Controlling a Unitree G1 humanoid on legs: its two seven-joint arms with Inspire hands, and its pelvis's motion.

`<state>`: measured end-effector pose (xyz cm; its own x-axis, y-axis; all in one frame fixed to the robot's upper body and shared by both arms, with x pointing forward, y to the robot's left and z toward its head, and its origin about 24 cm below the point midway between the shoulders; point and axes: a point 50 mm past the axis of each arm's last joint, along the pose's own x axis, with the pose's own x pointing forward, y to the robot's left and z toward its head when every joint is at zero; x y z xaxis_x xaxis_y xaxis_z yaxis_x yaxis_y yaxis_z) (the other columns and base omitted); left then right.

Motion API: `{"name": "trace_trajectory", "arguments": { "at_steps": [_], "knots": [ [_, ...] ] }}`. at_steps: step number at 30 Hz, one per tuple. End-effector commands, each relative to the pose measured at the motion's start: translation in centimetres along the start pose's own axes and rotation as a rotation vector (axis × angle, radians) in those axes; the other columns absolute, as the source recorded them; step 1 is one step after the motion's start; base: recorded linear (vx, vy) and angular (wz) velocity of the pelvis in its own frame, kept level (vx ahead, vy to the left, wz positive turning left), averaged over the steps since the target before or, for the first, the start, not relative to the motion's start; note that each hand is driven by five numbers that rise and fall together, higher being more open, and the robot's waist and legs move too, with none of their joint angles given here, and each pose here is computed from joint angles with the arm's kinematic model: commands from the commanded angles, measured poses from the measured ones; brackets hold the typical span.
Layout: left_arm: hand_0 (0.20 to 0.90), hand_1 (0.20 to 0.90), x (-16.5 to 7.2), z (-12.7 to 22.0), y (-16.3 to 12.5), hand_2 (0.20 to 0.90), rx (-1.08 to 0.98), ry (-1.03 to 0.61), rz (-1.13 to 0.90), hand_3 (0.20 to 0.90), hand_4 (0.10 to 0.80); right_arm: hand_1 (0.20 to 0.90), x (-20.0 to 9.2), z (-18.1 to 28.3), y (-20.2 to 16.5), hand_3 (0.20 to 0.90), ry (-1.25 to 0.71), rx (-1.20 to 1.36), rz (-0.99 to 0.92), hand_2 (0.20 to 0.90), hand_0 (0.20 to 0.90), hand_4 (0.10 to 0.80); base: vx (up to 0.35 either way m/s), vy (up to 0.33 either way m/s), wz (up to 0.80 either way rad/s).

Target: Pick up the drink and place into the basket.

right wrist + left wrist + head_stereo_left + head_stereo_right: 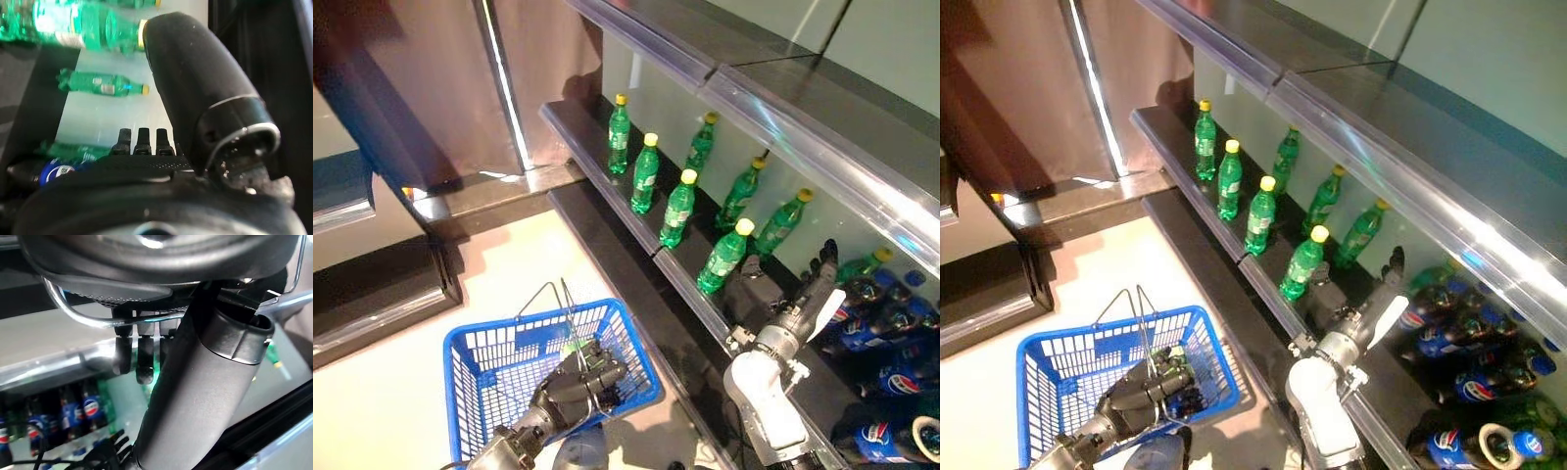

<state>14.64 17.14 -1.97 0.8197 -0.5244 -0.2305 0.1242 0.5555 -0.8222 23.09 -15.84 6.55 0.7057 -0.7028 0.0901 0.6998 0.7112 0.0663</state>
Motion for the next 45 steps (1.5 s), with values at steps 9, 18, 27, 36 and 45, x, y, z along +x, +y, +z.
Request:
{"name": "trace_trajectory", "arguments": {
  "at_steps": [9, 18, 27, 36, 45],
  "knots": [
    [0.3, 0.3, 3.9, 5.1, -11.9, 0.3, -0.04, -0.425, -0.718, 0.2, 0.1, 0.9, 2.4, 1.8, 2.1, 0.9, -0.163, 0.008, 0.25, 0.9, 0.9, 0.8, -0.178, -0.07, -0.07],
    [0.3, 0.3, 4.5, 3.9, -12.1, 0.3, -0.057, -0.382, -0.756, 0.2, 0.1, 0.9, 2.8, 0.9, 1.8, 0.9, -0.114, -0.003, 0.258, 0.9, 0.9, 0.8, 0.047, 0.113, 0.0],
    [0.3, 0.3, 4.4, 4.3, -11.9, 0.3, -0.023, -0.407, -0.736, 0.2, 0.1, 0.9, 3.1, 1.1, 1.8, 0.9, -0.139, 0.023, 0.249, 0.9, 0.9, 0.8, 0.051, 0.073, -0.01],
    [0.3, 0.3, 4.8, 5.2, -12.7, 0.3, 0.005, -0.424, -0.763, 0.2, 0.1, 0.9, 3.7, 2.3, 3.0, 0.9, -0.17, 0.075, 0.269, 0.9, 0.9, 0.8, -0.041, -0.013, 0.0],
    [0.3, 0.3, 5.2, 5.3, -13.4, 0.3, 0.014, -0.432, -0.769, 0.2, 0.1, 0.9, 3.1, 2.7, 4.2, 0.9, -0.163, 0.095, 0.358, 0.9, 0.9, 0.8, -0.015, 0.006, 0.0]
  ]
}}
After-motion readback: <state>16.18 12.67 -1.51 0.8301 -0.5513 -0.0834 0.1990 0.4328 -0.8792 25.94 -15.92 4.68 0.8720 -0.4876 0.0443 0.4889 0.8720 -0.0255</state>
